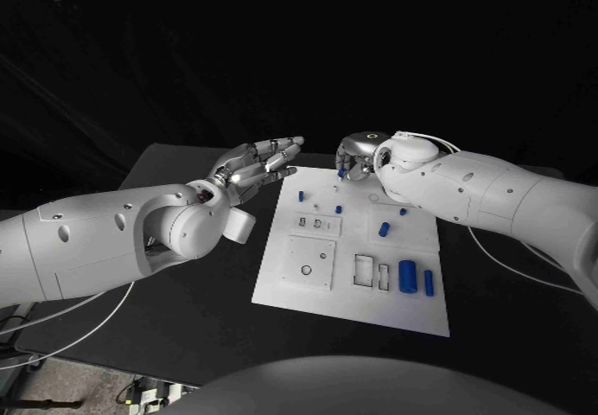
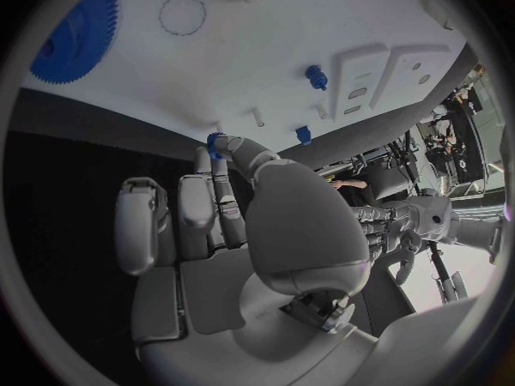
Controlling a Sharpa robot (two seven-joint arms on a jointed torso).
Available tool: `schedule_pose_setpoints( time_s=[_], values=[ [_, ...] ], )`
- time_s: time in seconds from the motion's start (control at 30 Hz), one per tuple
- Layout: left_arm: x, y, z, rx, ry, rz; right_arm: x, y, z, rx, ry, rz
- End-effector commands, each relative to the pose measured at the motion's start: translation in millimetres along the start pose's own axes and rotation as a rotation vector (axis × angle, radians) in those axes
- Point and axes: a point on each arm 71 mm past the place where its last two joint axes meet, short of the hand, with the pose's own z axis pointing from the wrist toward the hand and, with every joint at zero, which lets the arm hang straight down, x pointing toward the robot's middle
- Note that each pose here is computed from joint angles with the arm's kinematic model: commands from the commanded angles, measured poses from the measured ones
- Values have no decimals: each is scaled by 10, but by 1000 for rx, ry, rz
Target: Assemble the parts on the task board
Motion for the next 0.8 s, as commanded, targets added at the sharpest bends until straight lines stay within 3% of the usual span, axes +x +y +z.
schedule_pose_setpoints(
  time_s=[0.03,0.8],
  values=[
    [20,-12,9,8,10,2,41,24,-2,-6,31,3],
    [21,-8,19,5,7,4,105,28,-14,10,78,5]
  ],
)
